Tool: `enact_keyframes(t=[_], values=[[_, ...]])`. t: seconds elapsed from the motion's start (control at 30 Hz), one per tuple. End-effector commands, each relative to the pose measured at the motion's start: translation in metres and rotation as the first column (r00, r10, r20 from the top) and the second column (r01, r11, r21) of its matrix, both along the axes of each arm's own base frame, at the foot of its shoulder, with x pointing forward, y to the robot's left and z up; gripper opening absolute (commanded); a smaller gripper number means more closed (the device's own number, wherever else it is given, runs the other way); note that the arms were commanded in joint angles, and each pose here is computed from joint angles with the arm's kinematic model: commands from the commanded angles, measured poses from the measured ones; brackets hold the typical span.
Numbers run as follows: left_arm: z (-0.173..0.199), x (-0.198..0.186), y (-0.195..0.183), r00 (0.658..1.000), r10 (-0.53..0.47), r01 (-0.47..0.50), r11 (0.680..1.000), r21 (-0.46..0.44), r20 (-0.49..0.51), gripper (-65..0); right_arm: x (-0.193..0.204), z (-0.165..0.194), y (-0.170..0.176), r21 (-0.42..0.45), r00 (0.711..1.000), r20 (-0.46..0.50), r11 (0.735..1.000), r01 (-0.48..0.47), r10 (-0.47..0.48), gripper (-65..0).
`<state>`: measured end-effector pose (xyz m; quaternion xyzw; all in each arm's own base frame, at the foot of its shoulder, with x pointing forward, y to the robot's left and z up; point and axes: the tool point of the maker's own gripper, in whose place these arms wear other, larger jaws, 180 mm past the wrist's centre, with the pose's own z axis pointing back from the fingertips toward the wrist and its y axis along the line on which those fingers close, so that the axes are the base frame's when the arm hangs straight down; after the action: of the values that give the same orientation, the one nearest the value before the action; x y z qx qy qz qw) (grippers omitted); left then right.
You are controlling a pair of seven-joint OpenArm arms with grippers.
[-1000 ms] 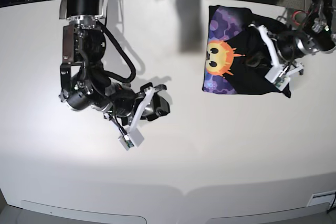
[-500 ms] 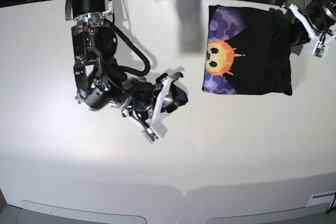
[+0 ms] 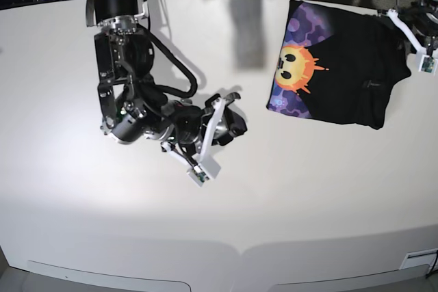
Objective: Fold the T-shirt properly
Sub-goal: 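Grasp the bundle with both grippers and rotate it on the table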
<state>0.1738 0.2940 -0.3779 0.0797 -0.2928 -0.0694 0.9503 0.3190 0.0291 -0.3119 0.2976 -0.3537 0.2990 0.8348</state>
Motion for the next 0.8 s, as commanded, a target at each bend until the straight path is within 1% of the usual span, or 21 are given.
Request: enact_keyframes(t=[0.0, 0.07, 0.13, 0.2, 0.27, 0.3, 0.33, 0.4, 0.43, 0.5, 0.53, 0.57, 0.67, 0.77], values=[[0.010, 0.005, 0.016, 0.999, 0.031, -0.033, 0.997, 0.070, 0.029, -37.0, 0.007, 0.015, 0.003, 0.026, 0.999, 0.041, 1.000, -0.007, 0.005, -46.4], [0.017, 0.003, 0.040, 0.991, 0.118, -0.127, 0.977, 0.174, 0.058, -37.0, 0.006, 0.014, 0.003, 0.024, 0.999, 0.039, 1.000, -0.007, 0.007, -46.4], [0.024, 0.002, 0.056, 0.980, 0.175, -0.192, 0.952, 0.237, 0.091, -37.0, 0.006, 0.014, 0.003, 0.024, 0.999, 0.039, 1.000, -0.008, 0.007, -46.4], [0.027, 0.002, 0.061, 0.975, 0.194, -0.215, 0.942, 0.256, 0.105, -37.1, 0.006, 0.015, 0.004, 0.027, 0.999, 0.040, 1.000, -0.008, 0.007, -46.4], [0.030, 0.004, 0.062, 0.971, 0.200, -0.227, 0.941, 0.252, 0.129, -37.1, 0.007, 0.016, 0.005, 0.033, 0.999, 0.045, 0.999, -0.008, 0.007, -46.4], [0.031, 0.007, 0.059, 0.968, 0.204, -0.234, 0.946, 0.223, 0.148, -37.6, 0.007, 0.017, 0.007, 0.039, 0.999, 0.050, 0.999, -0.011, 0.009, -46.5], [0.031, 0.011, 0.053, 0.964, 0.209, -0.237, 0.956, 0.175, 0.164, -38.9, 0.006, 0.019, 0.010, 0.048, 0.998, 0.054, 0.999, -0.014, 0.012, -46.5], [0.028, 0.018, 0.033, 0.963, 0.200, -0.210, 0.977, 0.040, 0.181, -44.2, 0.007, 0.022, 0.018, 0.063, 0.997, 0.071, 0.998, -0.022, 0.018, -47.7], [0.025, 0.021, 0.020, 0.968, 0.182, -0.179, 0.983, -0.032, 0.176, -48.5, 0.007, 0.023, 0.022, 0.061, 0.996, 0.084, 0.998, -0.026, 0.021, -51.2], [0.022, 0.023, -0.001, 0.971, 0.162, -0.138, 0.980, -0.142, 0.175, -59.1, 0.007, 0.025, 0.032, 0.049, 0.993, 0.115, 0.998, -0.036, 0.030, -60.4], [0.019, 0.021, -0.007, 0.971, 0.166, -0.138, 0.977, -0.162, 0.174, -64.0, 0.007, 0.026, 0.038, 0.041, 0.991, 0.132, 0.998, -0.043, 0.037, -65.0], [0.017, 0.019, -0.009, 0.968, 0.179, -0.149, 0.974, -0.172, 0.175, -65.0, 0.006, 0.027, 0.045, 0.038, 0.987, 0.151, 0.998, -0.055, 0.049, -65.0], [0.004, 0.013, -0.007, 0.959, 0.217, -0.188, 0.969, -0.163, 0.183, -65.0, 0.001, 0.028, 0.067, 0.017, 0.977, 0.194, 0.996, -0.093, 0.088, -65.0], [-0.015, 0.007, 0.002, 0.947, 0.263, -0.236, 0.959, -0.157, 0.183, -65.0, 0.000, 0.013, 0.081, -0.029, 0.971, 0.208, 0.993, -0.112, 0.116, -65.0]])
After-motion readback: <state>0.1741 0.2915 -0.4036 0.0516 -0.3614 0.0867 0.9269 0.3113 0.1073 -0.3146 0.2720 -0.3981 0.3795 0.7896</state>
